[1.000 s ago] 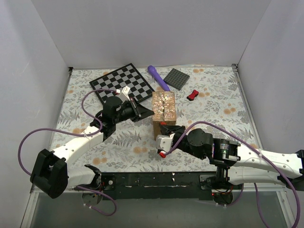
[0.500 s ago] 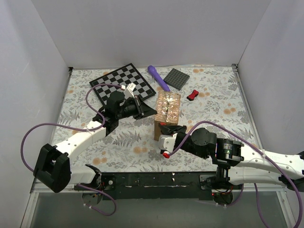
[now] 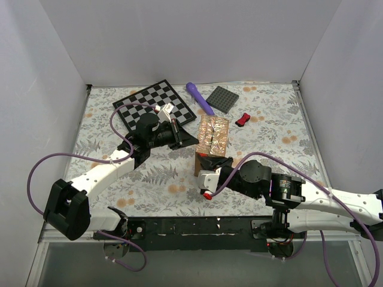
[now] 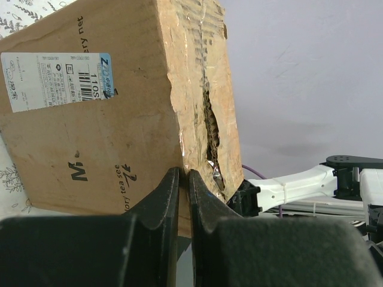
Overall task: Unpack the express box
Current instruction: Cut the express box at the center of the board.
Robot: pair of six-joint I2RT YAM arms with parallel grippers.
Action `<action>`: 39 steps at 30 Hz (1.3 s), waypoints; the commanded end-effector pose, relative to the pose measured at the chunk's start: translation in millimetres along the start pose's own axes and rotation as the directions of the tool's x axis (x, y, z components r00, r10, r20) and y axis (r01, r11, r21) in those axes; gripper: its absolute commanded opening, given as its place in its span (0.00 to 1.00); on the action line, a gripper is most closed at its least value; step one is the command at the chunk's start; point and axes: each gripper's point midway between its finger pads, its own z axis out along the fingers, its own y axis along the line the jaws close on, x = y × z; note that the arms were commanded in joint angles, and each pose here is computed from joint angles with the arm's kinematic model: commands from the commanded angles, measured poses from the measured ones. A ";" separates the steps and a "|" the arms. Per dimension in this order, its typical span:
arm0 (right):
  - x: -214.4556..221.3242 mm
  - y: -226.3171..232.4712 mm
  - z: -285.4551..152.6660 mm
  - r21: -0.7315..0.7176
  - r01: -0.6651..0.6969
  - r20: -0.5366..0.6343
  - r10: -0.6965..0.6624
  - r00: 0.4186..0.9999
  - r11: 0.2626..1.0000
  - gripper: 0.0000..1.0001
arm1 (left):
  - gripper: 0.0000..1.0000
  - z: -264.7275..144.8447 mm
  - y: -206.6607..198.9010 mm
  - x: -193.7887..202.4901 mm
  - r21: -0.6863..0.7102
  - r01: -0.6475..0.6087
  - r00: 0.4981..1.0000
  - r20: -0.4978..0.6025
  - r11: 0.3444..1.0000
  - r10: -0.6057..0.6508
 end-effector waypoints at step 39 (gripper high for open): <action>13.4 -4.7 -19.1 0.007 0.025 -0.049 -0.024 0.998 1.000 0.01 | 0.00 -3.8 -3.1 17.4 0.016 -0.015 0.995 -0.093 1.000 0.017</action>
